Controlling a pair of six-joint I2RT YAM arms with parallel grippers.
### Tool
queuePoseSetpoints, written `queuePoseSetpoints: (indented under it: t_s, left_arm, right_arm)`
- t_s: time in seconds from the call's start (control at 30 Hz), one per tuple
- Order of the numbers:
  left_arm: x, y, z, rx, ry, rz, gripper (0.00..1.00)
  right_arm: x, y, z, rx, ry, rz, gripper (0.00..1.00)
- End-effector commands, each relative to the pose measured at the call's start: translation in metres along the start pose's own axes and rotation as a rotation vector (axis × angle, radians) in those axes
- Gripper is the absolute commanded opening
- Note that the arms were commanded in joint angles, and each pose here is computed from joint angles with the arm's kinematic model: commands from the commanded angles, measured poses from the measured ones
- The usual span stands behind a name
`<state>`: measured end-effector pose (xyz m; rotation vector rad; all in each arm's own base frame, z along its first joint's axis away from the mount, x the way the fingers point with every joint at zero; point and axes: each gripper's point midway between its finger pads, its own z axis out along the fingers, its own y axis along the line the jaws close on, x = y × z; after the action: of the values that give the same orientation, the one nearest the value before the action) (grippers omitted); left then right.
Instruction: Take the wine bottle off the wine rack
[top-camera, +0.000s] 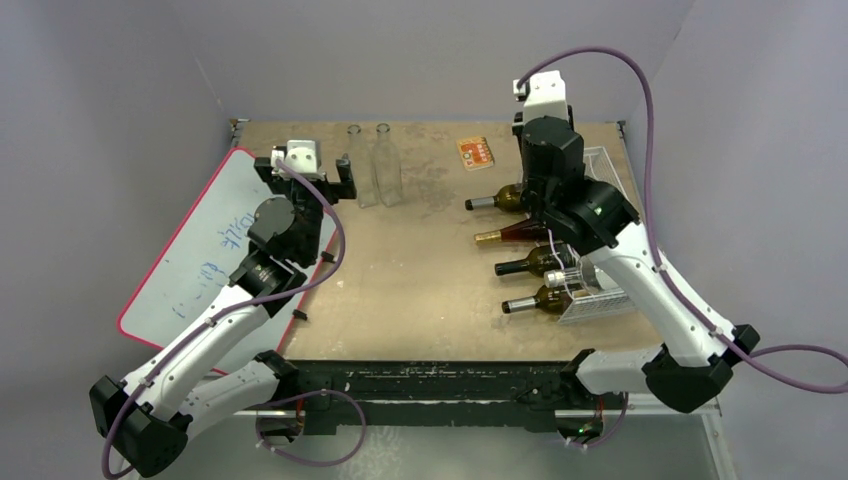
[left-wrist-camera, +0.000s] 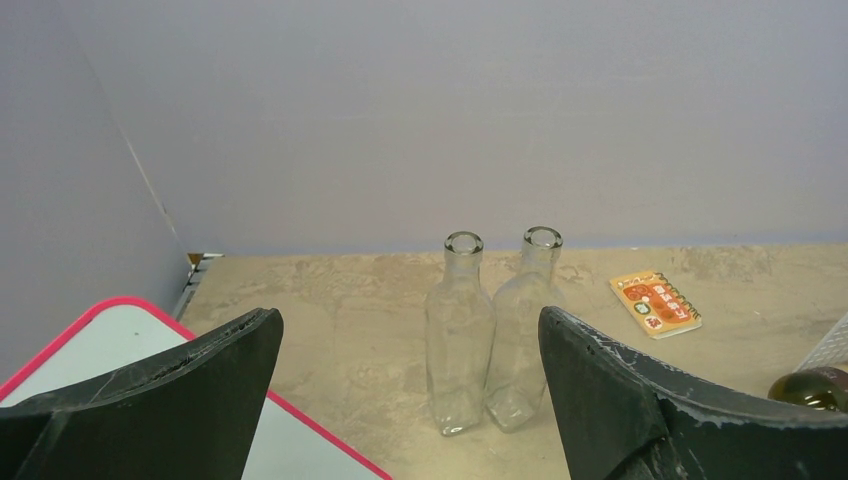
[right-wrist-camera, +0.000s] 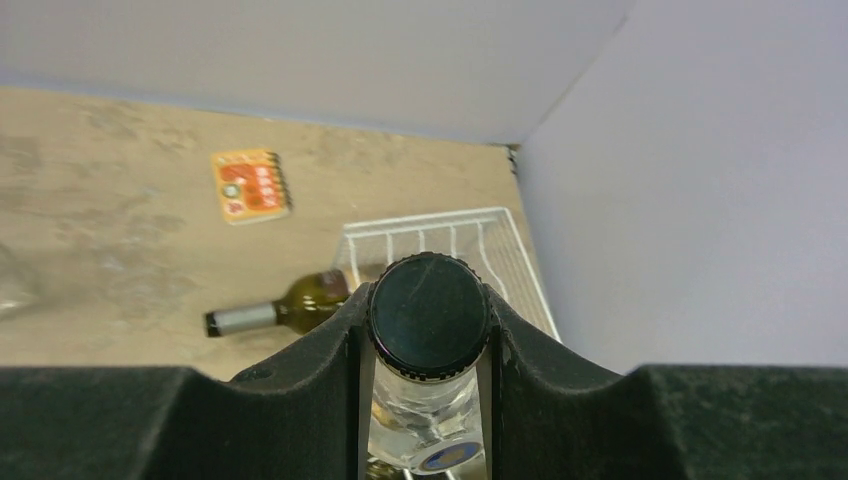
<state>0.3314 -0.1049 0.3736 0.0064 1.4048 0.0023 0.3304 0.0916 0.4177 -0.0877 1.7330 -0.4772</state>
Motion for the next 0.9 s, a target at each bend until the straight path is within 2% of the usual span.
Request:
queuePoseSetpoints:
  t_s: [0.0,0.43,0.63,0.87]
  left_arm:
    - [-0.019,0.005,0.0,-0.021,-0.044,-0.002,1.0]
    - [-0.011,0.006,0.003,-0.033,-0.027,0.044,1.0]
    - [-0.013,0.01,0.001,-0.046,-0.032,0.054,1.0]
    - [-0.014,0.012,0.0,-0.051,-0.035,0.056,1.0]
  right_arm:
    - [-0.07,-0.01,-0.012,-0.075,-0.168,0.212,0.0]
    - [-0.113,0.091,0.012,-0.361,-0.263,0.353,0.0]
    - [-0.113,0.138,0.04,-0.385,-0.257,0.439,0.0]
    - [-0.105,0.168,0.075,-0.414,-0.263,0.562,0.0]
